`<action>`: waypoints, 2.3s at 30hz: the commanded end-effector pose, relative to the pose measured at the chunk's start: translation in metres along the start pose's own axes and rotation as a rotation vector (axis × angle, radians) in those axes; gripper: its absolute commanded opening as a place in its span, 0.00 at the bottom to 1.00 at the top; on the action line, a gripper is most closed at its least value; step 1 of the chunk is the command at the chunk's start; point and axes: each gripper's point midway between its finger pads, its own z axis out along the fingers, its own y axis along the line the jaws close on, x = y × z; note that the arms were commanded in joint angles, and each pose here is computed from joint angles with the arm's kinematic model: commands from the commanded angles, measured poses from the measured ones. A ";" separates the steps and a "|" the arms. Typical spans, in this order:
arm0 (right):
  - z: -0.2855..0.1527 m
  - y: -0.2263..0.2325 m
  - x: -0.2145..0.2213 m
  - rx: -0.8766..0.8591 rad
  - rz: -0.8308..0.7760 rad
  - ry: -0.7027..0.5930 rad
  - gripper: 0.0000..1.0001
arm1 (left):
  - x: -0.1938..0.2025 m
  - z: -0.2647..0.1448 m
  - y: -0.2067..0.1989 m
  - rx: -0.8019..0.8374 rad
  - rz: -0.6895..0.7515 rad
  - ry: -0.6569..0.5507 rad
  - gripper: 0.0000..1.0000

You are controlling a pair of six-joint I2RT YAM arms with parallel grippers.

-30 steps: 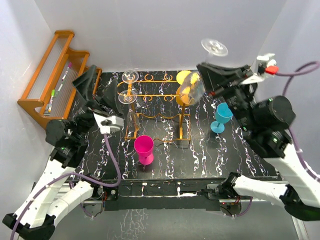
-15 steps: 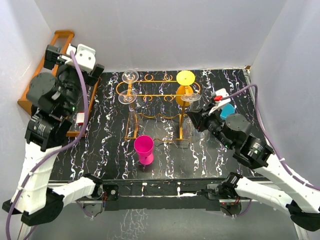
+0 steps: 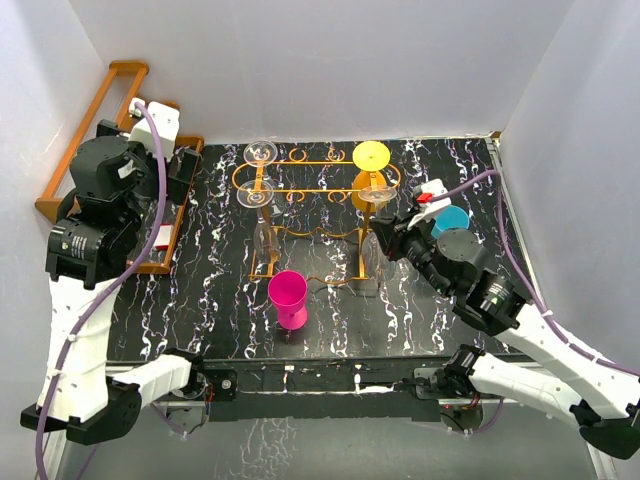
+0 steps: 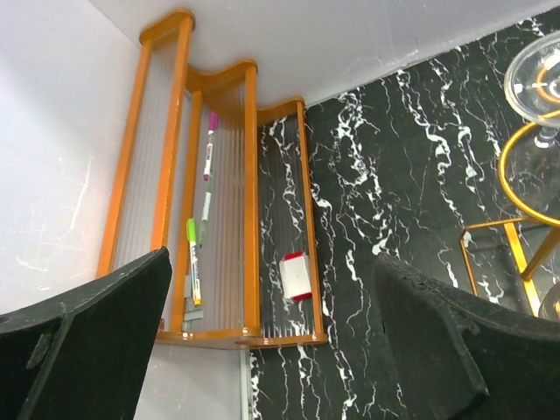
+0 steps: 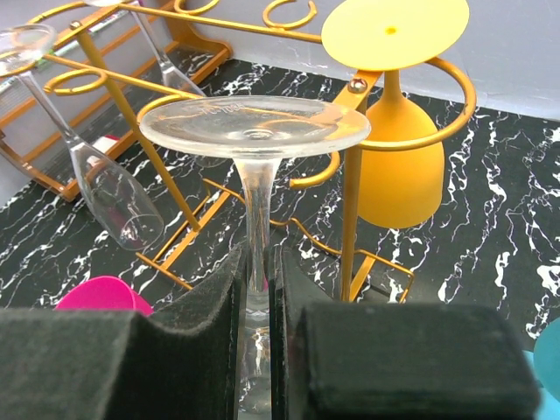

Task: Place the wine glass upside down on the wine glass rack

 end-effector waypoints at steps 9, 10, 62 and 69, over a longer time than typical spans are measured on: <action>0.016 -0.013 -0.027 0.108 0.068 -0.168 0.08 | 0.015 -0.011 -0.054 0.333 0.016 0.070 0.97; 0.018 -0.014 -0.026 0.118 0.066 -0.167 0.08 | 0.018 -0.013 -0.061 0.376 0.017 0.077 0.97; -0.073 -0.052 0.005 0.199 0.286 -0.076 0.99 | 0.073 -0.136 -0.230 1.299 0.383 0.245 0.87; -0.082 -0.059 -0.013 0.220 0.278 -0.126 0.99 | 0.098 -0.112 -0.256 1.287 0.423 0.308 0.62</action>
